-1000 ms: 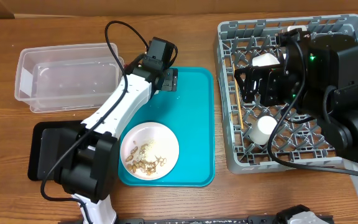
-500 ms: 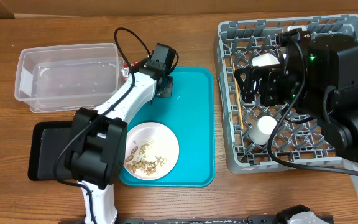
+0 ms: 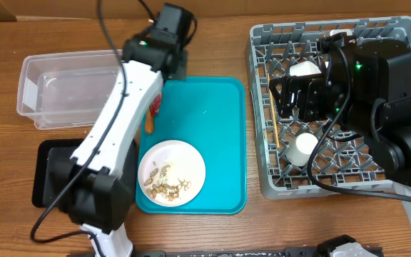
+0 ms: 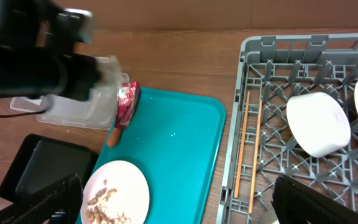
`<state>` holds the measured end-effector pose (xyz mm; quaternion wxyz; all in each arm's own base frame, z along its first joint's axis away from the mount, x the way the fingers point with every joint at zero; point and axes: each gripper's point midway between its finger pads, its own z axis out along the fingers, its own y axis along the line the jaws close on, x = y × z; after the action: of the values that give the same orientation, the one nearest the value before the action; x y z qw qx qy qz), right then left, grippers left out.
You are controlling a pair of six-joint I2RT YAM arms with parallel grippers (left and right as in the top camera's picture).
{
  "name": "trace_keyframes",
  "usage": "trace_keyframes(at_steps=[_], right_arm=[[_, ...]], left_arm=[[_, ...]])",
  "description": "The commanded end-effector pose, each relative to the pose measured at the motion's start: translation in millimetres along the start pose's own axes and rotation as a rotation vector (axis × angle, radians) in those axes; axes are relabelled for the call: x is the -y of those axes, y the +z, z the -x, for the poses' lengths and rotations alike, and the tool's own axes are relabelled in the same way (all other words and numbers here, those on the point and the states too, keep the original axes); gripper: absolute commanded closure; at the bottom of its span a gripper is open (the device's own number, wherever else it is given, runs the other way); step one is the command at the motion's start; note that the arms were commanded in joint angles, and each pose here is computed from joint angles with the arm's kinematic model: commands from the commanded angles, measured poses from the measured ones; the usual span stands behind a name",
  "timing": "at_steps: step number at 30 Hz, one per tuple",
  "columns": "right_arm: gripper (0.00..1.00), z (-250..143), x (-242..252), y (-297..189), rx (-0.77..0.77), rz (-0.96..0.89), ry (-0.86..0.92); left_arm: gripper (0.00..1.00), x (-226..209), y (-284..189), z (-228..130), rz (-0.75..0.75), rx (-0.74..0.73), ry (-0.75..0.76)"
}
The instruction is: Sort waste into correct bins and load items into the dishwasher
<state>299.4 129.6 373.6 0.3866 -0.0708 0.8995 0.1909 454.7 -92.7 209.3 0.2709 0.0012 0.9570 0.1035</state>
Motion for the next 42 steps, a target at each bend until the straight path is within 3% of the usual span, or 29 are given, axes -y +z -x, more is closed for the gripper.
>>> trace_keyframes(at_steps=[1, 4, 9, 11, 15, 18, 22, 26, 32, 40, 42], right_arm=[[0.0, 2, 1, -5, 0.018, -0.006, 0.002], [0.0, 2, 1, -5, 0.018, -0.006, 0.002], [0.0, 2, 1, -5, 0.018, -0.006, 0.002], [0.0, 2, 1, -5, 0.018, -0.006, 0.002], [0.0, 2, 1, -5, 0.018, -0.006, 0.002], [0.0, 2, 1, -5, 0.018, -0.006, 0.002], [0.0, 2, 1, -5, 0.018, -0.006, 0.002], [0.0, 2, 1, -5, 0.018, -0.006, 0.002], [0.0, 2, 1, -5, 0.018, -0.006, 0.002], [0.0, 2, 1, -5, 0.018, -0.006, 0.002], [0.0, 2, 1, -5, 0.018, -0.006, 0.002]], left_arm=[[0.96, -70, 4, -4, 0.22, -0.022, -0.132], [0.92, -97, 14, -7, 0.213, -0.055, -0.221], [0.44, -66, 17, -7, -0.079, -0.106, -0.194], [0.4, -55, 12, -8, -0.091, -0.108, -0.175], [0.41, -15, 6, -10, -0.11, -0.097, -0.087], [0.41, 6, 16, -17, -0.034, -0.081, -0.035], [0.47, 17, 51, -36, 0.092, -0.115, -0.058], [0.48, 30, 101, -49, 0.125, -0.153, -0.056], [0.46, 32, 144, -64, 0.204, -0.181, -0.027], [0.45, 15, 164, -74, 0.317, -0.19, -0.038], [0.53, 14, 165, -74, 0.321, -0.188, -0.039]])
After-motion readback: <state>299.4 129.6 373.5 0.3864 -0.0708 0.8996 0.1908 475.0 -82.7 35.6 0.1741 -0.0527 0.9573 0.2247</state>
